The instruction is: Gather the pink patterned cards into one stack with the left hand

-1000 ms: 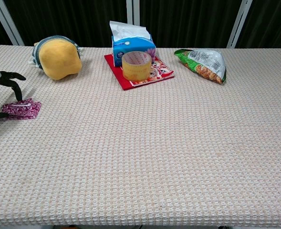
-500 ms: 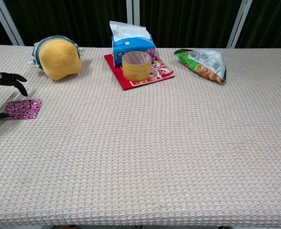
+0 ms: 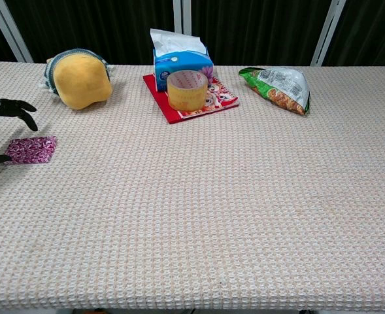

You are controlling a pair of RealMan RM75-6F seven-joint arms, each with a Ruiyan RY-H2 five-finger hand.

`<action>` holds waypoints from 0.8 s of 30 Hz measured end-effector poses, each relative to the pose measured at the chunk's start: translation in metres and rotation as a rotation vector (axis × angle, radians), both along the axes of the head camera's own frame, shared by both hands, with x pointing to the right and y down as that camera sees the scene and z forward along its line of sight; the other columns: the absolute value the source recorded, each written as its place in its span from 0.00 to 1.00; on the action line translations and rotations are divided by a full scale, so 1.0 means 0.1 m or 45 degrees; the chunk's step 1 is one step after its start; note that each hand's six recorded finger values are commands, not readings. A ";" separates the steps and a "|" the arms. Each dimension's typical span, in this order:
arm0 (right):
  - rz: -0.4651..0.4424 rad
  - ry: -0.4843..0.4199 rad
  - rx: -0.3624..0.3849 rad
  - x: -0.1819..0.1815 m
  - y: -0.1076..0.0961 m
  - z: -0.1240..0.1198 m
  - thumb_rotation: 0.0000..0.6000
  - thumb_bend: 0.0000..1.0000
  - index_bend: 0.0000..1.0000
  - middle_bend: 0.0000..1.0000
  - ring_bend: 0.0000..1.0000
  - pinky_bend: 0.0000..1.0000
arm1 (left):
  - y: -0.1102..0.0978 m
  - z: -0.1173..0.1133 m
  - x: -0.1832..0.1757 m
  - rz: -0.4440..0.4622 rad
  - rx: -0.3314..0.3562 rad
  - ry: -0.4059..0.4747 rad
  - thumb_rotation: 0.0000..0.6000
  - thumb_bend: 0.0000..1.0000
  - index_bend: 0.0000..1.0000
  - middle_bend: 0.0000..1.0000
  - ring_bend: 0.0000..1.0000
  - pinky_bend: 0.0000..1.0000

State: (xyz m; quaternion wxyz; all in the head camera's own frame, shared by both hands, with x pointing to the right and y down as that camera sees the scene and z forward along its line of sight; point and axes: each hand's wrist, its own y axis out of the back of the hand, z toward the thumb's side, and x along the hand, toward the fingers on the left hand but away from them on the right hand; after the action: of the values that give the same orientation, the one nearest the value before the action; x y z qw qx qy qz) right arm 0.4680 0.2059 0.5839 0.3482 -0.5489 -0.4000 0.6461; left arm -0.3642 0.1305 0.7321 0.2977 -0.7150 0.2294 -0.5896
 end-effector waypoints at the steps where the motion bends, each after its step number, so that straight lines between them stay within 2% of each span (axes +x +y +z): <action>1: 0.000 0.000 0.001 0.00 0.00 0.00 0.92 0.49 0.00 0.00 0.00 0.00 | 0.00 0.00 0.00 0.000 -0.004 0.000 1.00 0.28 0.20 0.03 0.00 0.11; 4: 0.001 0.000 0.002 0.00 0.00 0.00 0.92 0.49 0.00 0.00 0.00 0.00 | 0.02 0.02 -0.01 0.011 -0.045 -0.014 1.00 0.24 0.12 0.00 0.00 0.10; 6: 0.003 0.001 0.001 0.01 0.01 0.00 0.92 0.49 0.00 0.00 0.00 0.00 | 0.03 0.03 0.00 0.028 -0.079 -0.032 0.99 0.22 0.10 0.00 0.00 0.10; 15: 0.017 -0.003 -0.001 0.03 0.01 0.01 0.92 0.49 0.00 0.00 0.00 0.00 | -0.03 0.05 0.06 0.071 -0.068 -0.101 0.99 0.22 0.13 0.00 0.00 0.10; 24: 0.024 -0.007 -0.004 0.05 0.02 0.02 0.92 0.49 0.00 0.00 0.00 0.00 | -0.01 0.10 0.12 0.053 -0.103 -0.094 1.00 0.22 0.16 0.00 0.00 0.10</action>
State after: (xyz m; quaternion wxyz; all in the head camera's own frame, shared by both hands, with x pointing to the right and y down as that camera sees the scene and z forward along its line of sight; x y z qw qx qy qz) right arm 0.4733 0.2075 0.5855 0.3403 -0.5473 -0.4051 0.6485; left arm -0.3526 0.1297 0.7424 0.2890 -0.7089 0.1794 -0.6179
